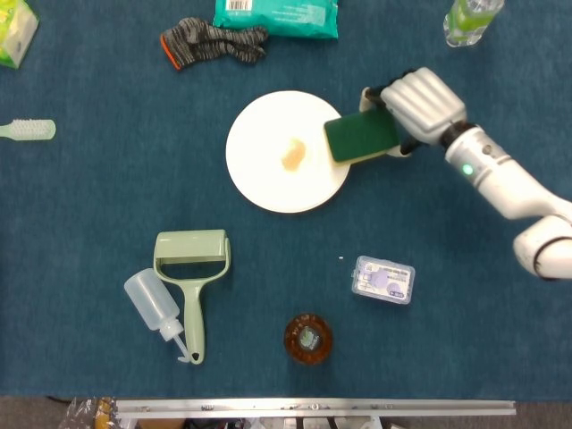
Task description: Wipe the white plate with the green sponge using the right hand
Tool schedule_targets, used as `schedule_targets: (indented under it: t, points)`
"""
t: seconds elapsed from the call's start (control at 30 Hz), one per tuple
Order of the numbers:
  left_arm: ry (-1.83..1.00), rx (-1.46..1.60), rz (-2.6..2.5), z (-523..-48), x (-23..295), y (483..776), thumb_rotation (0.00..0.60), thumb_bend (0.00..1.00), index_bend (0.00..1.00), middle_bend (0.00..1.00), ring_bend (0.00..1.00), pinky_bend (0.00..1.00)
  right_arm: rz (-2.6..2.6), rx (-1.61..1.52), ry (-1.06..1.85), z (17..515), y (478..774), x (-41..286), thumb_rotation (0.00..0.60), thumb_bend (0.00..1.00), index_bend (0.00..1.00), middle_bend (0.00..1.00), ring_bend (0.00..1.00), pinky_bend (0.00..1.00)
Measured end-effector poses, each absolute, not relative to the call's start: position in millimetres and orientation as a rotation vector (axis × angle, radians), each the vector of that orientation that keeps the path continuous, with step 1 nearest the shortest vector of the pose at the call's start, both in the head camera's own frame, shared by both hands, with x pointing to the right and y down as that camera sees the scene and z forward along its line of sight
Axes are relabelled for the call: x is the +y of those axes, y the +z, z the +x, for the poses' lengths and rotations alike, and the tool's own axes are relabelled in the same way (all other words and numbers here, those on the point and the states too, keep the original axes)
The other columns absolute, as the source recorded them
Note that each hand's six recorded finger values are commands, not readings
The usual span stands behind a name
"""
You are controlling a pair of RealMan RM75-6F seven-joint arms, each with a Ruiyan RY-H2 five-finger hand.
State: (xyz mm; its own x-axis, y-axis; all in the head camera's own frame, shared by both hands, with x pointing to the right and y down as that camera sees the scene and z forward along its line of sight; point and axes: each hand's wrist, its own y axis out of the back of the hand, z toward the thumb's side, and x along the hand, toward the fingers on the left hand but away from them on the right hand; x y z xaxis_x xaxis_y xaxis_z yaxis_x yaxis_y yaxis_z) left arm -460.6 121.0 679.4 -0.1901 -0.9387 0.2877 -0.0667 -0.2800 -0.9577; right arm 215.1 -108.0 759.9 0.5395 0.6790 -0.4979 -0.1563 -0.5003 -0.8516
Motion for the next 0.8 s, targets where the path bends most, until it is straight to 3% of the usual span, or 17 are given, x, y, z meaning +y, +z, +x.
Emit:
schedule_targets:
  t: [0.8]
  points:
    - [-1.573, 1.264, -1.37, -469.7, 129.0, 688.5, 0.6, 0.36, 0.42, 0.34, 0.3, 0.46, -1.778, -0.251, 1.062, 145.1, 767.1, -122.8, 0.6, 0.11, 0.39, 0.52, 0.46, 0.38]
